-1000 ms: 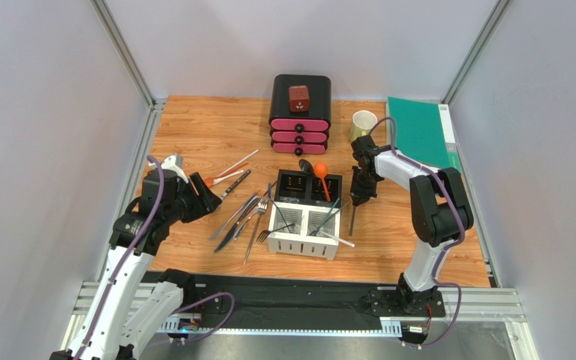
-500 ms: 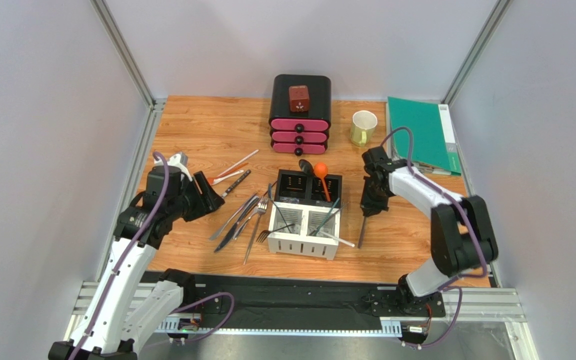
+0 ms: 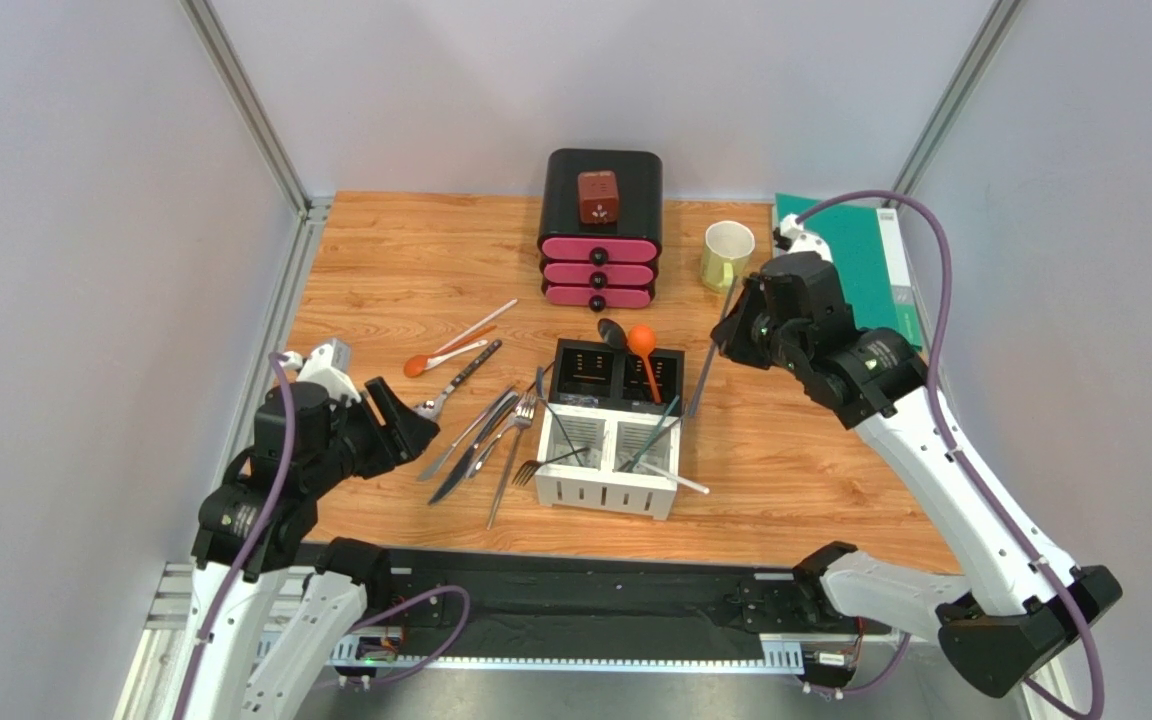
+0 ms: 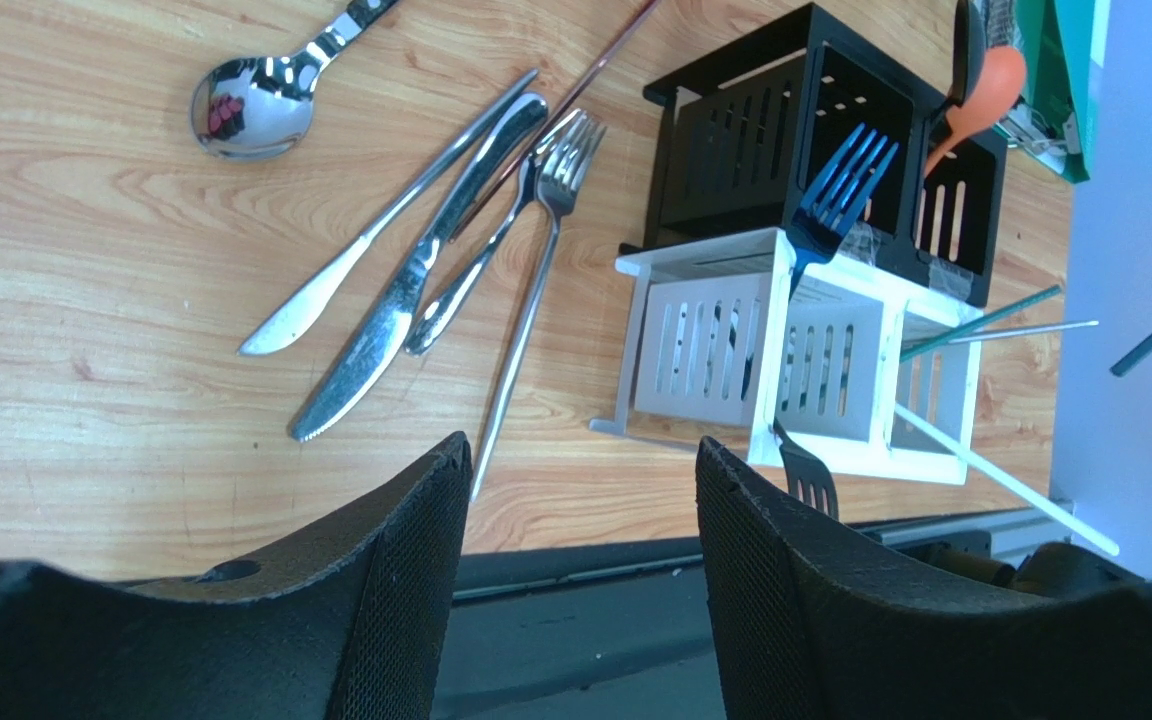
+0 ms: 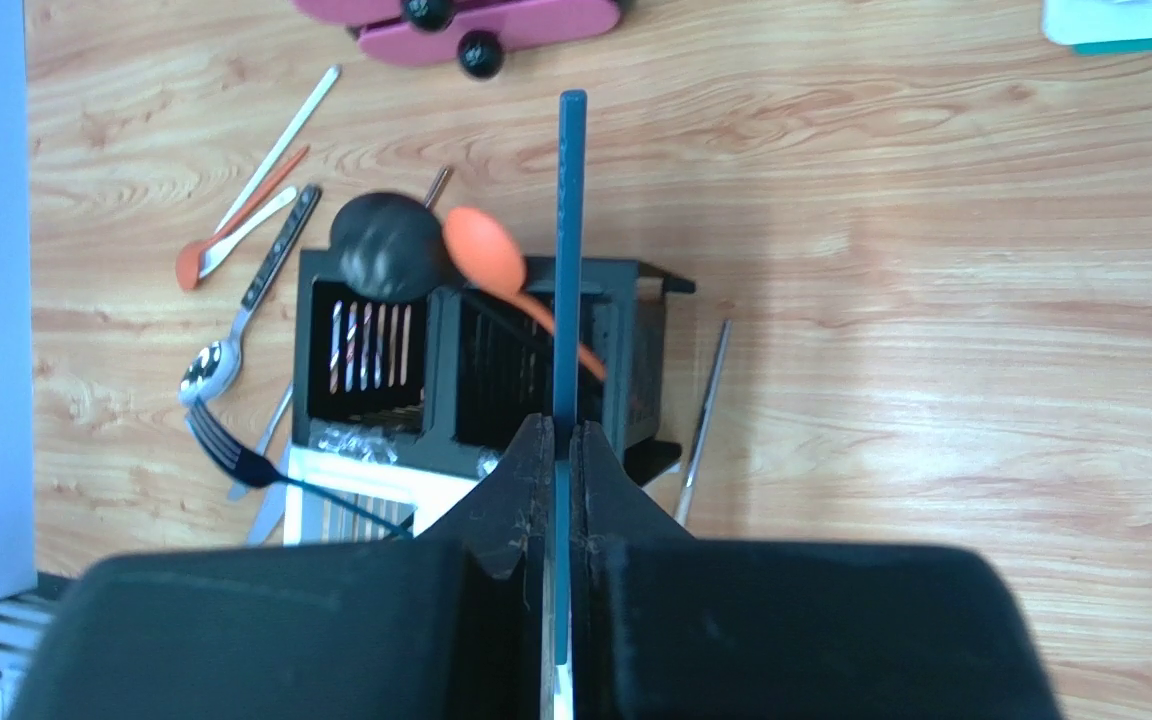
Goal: Sort the eating utensils into containers
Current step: Pick up the chopstick from the center of the board, then place the chopstick in the storage box, then move the storage box to the center of the board.
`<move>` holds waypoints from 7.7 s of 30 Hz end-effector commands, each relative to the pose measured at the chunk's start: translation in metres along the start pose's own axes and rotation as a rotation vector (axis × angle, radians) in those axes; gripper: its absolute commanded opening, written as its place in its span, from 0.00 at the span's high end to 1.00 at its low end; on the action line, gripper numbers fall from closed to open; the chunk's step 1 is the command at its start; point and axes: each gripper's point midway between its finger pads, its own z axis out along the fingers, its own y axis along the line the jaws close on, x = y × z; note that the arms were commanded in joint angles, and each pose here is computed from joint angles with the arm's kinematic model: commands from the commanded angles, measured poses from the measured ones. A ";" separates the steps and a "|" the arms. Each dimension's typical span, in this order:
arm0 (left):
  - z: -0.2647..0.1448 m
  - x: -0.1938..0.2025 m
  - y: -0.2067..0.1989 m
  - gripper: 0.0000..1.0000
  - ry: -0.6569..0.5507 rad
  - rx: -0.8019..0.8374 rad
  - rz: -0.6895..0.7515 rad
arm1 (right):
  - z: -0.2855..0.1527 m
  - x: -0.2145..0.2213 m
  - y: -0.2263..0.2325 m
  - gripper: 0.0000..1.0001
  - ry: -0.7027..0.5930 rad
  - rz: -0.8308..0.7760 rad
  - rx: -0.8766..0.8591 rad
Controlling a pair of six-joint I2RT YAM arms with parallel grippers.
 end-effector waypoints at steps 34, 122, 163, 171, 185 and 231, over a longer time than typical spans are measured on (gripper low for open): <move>-0.036 0.020 -0.003 0.36 0.029 0.059 0.081 | 0.019 0.072 0.077 1.00 -0.306 -0.053 -0.103; 0.015 -0.018 -0.014 0.37 0.021 -0.006 0.056 | 0.015 -0.109 0.059 1.00 -0.321 -0.436 0.057; 0.082 0.038 -0.031 0.41 0.342 0.020 0.039 | 0.121 0.085 -0.068 1.00 0.440 0.074 0.045; 0.080 0.040 -0.024 0.42 0.334 -0.013 0.027 | 0.155 0.070 -0.047 1.00 0.461 0.060 -0.002; 0.080 0.038 -0.021 0.41 0.324 -0.034 0.033 | 0.147 0.073 -0.070 1.00 0.487 0.013 0.070; 0.067 0.042 -0.010 0.40 0.301 -0.049 0.046 | 0.168 0.008 -0.002 0.83 0.382 -0.101 0.066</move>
